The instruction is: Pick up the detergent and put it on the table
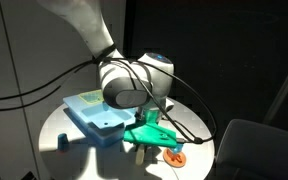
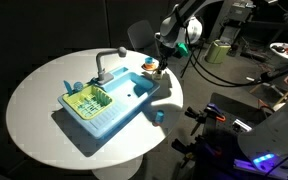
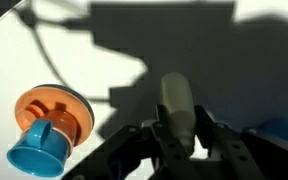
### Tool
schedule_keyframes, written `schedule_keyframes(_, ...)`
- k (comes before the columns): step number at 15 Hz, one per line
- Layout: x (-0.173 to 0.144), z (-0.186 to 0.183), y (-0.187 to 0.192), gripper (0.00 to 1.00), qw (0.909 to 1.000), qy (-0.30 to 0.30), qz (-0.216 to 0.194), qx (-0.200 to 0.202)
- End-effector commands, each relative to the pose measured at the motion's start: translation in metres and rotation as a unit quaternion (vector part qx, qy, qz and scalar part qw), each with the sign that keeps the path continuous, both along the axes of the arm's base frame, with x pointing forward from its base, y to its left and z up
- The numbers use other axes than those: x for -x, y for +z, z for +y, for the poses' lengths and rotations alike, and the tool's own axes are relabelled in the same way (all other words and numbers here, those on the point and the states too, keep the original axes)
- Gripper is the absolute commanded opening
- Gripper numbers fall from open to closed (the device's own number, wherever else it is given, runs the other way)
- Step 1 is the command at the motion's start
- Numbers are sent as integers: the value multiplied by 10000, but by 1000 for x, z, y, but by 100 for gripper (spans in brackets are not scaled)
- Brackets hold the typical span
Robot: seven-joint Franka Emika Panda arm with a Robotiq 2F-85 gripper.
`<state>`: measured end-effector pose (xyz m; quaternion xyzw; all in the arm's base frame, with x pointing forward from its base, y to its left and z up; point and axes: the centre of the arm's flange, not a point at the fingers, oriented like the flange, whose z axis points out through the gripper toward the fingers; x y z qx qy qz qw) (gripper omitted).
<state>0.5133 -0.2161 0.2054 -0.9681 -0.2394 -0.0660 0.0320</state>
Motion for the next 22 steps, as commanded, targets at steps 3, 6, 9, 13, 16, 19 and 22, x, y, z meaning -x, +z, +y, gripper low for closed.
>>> schedule_keyframes(3,-14,-6,-7,8,9998,174,-118,4)
schedule_keyframes(6,-17,-6,-9,8,9997,205,-122,8)
schedule_keyframes(9,-20,-5,-9,10,9997,219,-132,16)
schedule_keyframes(13,-21,-5,-9,39,9997,212,-138,27)
schedule_keyframes(16,-23,-6,-9,72,9997,209,-134,34)
schedule_keyframes(19,-23,-6,-9,96,9997,209,-139,41)
schedule_keyframes(22,-24,-5,-7,100,9997,193,-154,59)
